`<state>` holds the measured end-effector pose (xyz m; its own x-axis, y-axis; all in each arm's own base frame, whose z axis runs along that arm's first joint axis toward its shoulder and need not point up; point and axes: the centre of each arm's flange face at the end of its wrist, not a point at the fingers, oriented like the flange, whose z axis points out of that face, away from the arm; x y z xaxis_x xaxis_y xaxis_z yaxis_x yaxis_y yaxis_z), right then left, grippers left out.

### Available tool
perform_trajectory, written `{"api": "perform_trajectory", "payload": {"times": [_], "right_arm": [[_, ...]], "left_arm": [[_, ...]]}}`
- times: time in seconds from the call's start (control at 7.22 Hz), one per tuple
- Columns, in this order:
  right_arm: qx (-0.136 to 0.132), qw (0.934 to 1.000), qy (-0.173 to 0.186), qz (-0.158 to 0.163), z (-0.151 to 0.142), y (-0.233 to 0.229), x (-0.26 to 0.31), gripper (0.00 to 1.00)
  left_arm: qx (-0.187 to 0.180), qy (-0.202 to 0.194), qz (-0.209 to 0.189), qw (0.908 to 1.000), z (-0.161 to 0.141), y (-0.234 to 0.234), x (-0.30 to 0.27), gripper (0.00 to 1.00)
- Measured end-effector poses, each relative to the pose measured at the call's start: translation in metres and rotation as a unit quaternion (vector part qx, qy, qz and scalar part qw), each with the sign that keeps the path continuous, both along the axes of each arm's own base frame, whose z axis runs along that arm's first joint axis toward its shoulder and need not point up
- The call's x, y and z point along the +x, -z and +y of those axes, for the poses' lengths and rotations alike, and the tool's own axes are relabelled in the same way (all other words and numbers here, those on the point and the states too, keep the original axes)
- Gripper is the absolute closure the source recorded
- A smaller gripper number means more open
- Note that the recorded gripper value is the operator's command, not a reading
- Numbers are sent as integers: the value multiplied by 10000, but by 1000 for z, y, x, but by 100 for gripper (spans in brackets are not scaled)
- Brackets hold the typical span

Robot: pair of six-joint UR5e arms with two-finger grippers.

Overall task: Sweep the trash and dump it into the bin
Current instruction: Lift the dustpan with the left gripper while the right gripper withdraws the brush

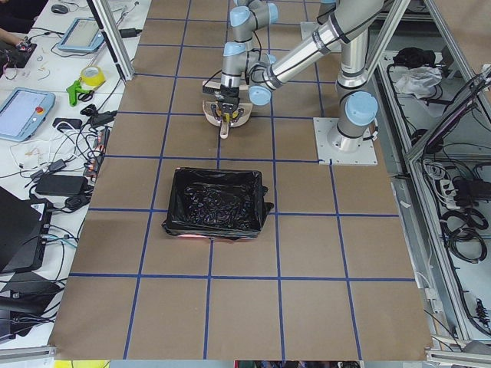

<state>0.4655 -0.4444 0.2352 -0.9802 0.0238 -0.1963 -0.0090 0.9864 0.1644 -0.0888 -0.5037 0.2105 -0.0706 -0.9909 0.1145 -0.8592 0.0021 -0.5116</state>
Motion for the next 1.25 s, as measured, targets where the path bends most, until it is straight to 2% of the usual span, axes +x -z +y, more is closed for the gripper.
{"api": "perform_trajectory", "payload": {"times": [0.28, 0.55, 0.83, 1.25], "right_arm": [[-104, 9994, -243, 215, -5, 0, -12, 100], [-196, 9957, -599, 679, -31, -11, -63, 100], [-198, 9931, -744, 889, -68, -39, -141, 100], [-92, 9872, -1019, 1224, -114, -69, -289, 100]], "left_arm": [[-5, 2, 5, 10000, 0, 0, 0, 100], [-19, 15, 42, 10000, -1, -1, -1, 100], [32, 5, 381, 9993, -6, -9, -3, 100], [138, -42, 956, 9953, -21, -27, -10, 100]]}}
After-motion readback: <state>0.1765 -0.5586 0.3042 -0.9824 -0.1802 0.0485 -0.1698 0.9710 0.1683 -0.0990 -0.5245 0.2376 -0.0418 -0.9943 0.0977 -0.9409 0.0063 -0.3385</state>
